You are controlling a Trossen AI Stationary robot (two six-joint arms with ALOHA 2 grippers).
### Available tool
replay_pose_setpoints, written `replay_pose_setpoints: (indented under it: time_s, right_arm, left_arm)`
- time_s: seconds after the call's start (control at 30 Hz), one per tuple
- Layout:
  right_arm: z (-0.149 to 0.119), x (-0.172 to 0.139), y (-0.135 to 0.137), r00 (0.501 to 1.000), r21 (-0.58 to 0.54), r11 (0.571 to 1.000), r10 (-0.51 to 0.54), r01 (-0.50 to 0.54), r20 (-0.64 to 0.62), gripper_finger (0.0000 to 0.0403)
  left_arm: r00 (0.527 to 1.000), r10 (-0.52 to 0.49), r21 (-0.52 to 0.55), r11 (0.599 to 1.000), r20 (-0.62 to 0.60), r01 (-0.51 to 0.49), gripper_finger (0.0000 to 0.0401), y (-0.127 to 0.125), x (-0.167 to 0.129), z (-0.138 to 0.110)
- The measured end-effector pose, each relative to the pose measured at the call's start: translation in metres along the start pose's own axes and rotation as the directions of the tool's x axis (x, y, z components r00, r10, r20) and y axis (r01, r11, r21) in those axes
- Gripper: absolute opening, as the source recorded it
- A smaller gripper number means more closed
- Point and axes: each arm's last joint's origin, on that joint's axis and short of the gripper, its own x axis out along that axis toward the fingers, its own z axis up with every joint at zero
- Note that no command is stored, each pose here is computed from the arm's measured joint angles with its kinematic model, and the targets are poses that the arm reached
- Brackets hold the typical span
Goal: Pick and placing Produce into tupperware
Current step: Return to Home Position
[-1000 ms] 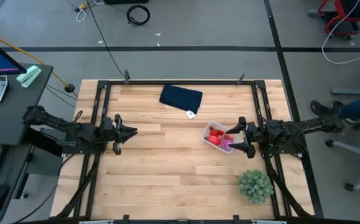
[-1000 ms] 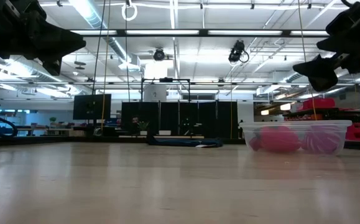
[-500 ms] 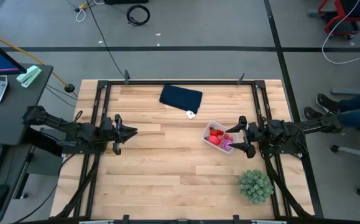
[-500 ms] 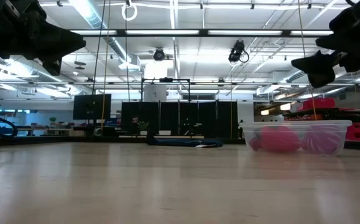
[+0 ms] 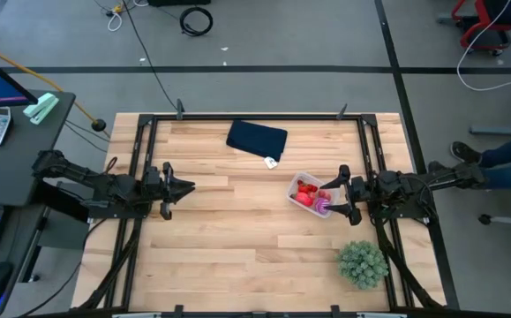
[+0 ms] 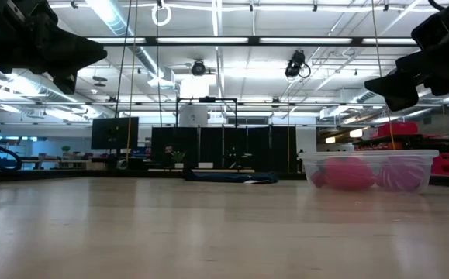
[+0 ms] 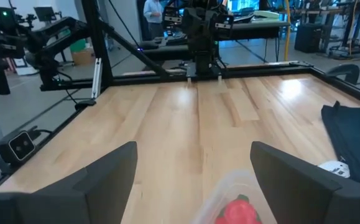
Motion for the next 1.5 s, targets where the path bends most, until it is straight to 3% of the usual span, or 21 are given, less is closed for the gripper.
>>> replay_pose_setpoints:
  time_s: [1.5]
  right_arm:
    - [-0.0002, 0.0000, 0.0000, 1.000, 0.008, 1.000, 0.000, 0.000, -0.001, 0.0323]
  left_arm:
    - [1.000, 0.000, -0.001, 1.000, 0.000, 0.000, 0.0078, 0.0000, 0.0000, 0.0000]
